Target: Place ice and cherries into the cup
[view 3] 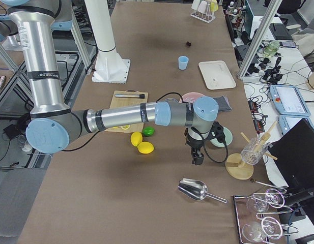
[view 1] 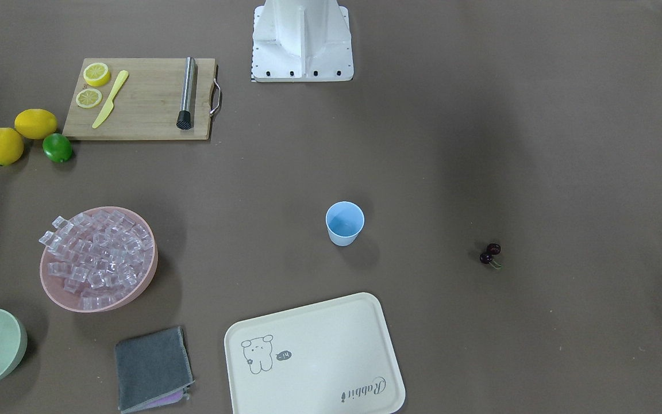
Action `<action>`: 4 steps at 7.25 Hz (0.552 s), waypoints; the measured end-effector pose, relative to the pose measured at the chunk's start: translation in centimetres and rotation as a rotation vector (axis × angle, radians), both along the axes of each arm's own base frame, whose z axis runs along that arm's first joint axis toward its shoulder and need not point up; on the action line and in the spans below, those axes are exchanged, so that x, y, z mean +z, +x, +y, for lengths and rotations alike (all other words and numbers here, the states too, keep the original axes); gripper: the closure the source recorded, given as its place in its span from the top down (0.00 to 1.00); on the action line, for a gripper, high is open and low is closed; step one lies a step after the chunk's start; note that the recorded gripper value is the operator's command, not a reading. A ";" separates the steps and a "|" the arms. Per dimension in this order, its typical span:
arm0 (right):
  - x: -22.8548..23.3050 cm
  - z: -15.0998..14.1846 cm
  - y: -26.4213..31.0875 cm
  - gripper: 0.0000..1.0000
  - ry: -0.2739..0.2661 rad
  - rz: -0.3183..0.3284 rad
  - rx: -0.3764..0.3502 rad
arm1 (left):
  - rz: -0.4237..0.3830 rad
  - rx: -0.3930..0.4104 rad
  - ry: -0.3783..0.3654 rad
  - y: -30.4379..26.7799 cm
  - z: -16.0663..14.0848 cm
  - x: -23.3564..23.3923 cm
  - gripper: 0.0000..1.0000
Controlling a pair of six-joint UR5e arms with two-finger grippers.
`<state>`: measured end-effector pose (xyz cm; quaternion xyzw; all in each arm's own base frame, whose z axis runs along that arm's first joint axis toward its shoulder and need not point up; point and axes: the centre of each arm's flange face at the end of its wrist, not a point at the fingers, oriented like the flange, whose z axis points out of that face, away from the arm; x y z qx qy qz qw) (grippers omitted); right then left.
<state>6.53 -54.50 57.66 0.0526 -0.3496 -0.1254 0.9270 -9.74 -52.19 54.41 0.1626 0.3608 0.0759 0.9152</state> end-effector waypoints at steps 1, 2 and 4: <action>-0.6 -0.2 0.0 1.00 0.012 0.000 0.000 | 0.001 0.002 -0.002 0.1 0.0 0.1 0.98; -1.4 -0.6 0.0 1.00 0.028 0.000 0.000 | 0.000 0.004 -0.004 0.2 -0.1 0.2 0.98; -1.9 -0.8 0.0 1.00 0.034 0.001 0.005 | -0.007 0.005 -0.001 0.3 -0.2 0.2 0.98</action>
